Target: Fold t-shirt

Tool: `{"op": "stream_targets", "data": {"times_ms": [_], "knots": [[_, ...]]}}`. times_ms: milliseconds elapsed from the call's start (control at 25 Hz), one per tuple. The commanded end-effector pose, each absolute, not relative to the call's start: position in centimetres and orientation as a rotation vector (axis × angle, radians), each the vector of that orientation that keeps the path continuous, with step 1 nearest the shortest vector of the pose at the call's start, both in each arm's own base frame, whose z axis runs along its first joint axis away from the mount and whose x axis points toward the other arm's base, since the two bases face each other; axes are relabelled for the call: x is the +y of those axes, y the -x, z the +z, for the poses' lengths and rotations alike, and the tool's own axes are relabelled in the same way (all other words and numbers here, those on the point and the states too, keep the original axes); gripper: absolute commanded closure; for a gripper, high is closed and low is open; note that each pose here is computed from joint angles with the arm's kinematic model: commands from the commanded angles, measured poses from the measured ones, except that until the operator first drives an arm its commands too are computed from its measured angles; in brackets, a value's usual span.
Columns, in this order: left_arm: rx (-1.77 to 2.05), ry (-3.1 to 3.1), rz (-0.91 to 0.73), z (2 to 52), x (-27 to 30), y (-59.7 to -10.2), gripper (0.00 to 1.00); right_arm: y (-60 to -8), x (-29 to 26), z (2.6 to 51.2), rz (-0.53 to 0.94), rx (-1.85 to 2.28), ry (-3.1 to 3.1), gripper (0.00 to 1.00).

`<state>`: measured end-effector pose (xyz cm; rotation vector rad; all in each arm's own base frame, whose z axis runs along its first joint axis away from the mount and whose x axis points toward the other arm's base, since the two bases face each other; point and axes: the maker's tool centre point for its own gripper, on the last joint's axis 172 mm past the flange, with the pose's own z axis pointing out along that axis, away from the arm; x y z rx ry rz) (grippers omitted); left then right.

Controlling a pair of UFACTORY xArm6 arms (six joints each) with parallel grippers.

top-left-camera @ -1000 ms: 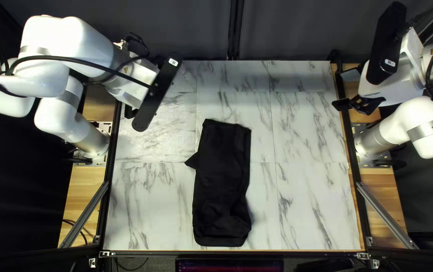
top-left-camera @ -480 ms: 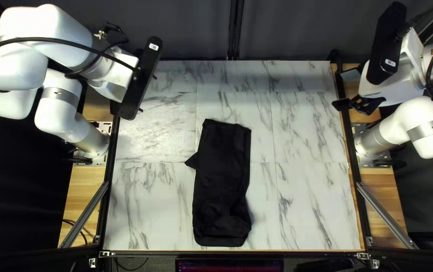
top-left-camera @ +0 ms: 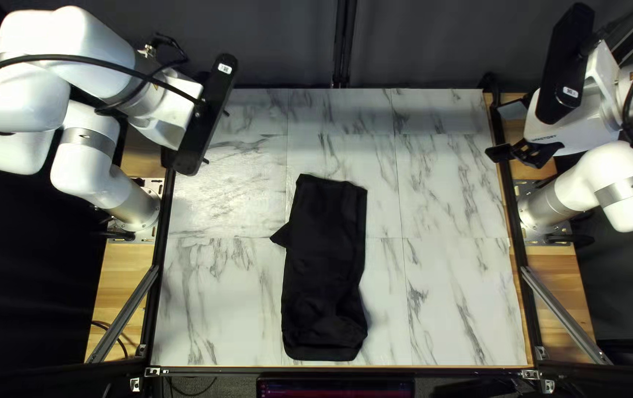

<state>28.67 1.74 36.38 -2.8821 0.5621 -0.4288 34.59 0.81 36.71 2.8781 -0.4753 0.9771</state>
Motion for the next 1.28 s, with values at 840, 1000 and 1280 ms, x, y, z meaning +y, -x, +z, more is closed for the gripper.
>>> {"op": "stream_targets", "data": {"times_ms": [840,1000,1280], "knots": [[0.562,2.882,-0.429,36.4,1.7,-28.7,0.00,-40.7,0.4,19.0,0.943,-0.045,-2.869,0.00],[0.562,2.882,-0.429,36.4,1.7,-28.7,0.00,-41.6,-0.4,16.5,0.972,0.083,-2.810,0.00],[0.562,2.882,-0.429,36.4,1.7,-28.7,0.00,-43.9,-1.1,14.6,0.831,0.300,-2.713,0.00]]}}
